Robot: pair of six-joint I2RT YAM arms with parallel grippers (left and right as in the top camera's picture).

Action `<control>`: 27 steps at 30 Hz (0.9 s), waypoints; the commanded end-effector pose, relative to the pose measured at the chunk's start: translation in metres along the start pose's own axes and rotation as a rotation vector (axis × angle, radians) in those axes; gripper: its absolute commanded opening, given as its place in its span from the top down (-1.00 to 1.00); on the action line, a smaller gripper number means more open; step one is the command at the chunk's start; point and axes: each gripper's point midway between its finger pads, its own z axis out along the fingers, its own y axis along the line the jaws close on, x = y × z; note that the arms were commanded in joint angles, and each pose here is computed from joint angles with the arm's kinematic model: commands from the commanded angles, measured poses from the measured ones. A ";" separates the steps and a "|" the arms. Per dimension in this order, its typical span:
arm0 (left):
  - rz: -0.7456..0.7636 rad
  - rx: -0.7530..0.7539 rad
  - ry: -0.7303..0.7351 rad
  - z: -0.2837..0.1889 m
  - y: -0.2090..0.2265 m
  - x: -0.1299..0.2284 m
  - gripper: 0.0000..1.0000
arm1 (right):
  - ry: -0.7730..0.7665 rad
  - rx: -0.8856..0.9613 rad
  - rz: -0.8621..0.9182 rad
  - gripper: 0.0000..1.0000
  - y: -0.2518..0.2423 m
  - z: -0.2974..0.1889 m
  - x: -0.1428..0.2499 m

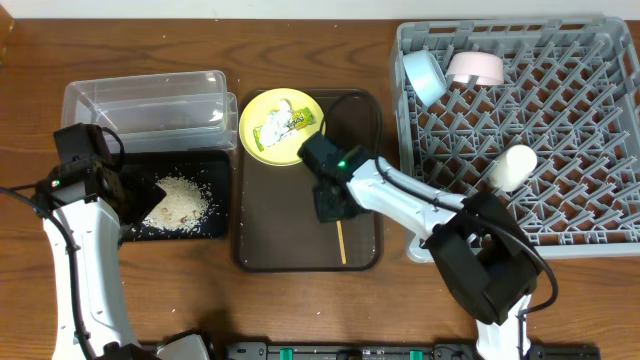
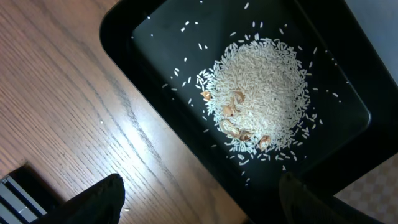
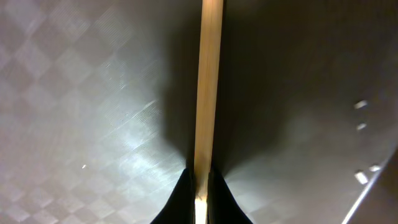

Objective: Sort waste into correct bins and load items into the dishwasher rack
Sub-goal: 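Return the right gripper to the tray and grasp the second chopstick, then carry the chopstick to the rack and drop it along the left edge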

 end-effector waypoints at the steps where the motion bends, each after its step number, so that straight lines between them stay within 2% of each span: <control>1: -0.020 0.001 -0.011 -0.003 0.002 -0.001 -0.64 | -0.054 0.002 0.035 0.98 -0.019 -0.016 -0.021; 8: -0.021 0.001 -0.012 -0.003 0.002 -0.002 -0.64 | -0.256 -0.074 0.022 0.98 -0.045 -0.108 -0.062; 14: -0.021 0.001 -0.012 -0.003 0.001 -0.001 -0.64 | -0.400 -0.074 0.021 0.98 -0.090 -0.172 -0.077; 20: -0.021 0.001 -0.012 -0.003 0.002 -0.002 -0.64 | -0.289 0.005 0.079 0.97 -0.141 -0.156 -0.061; 27: -0.021 0.001 -0.011 -0.003 0.001 -0.001 -0.64 | -0.161 0.050 0.098 0.97 -0.161 -0.116 -0.049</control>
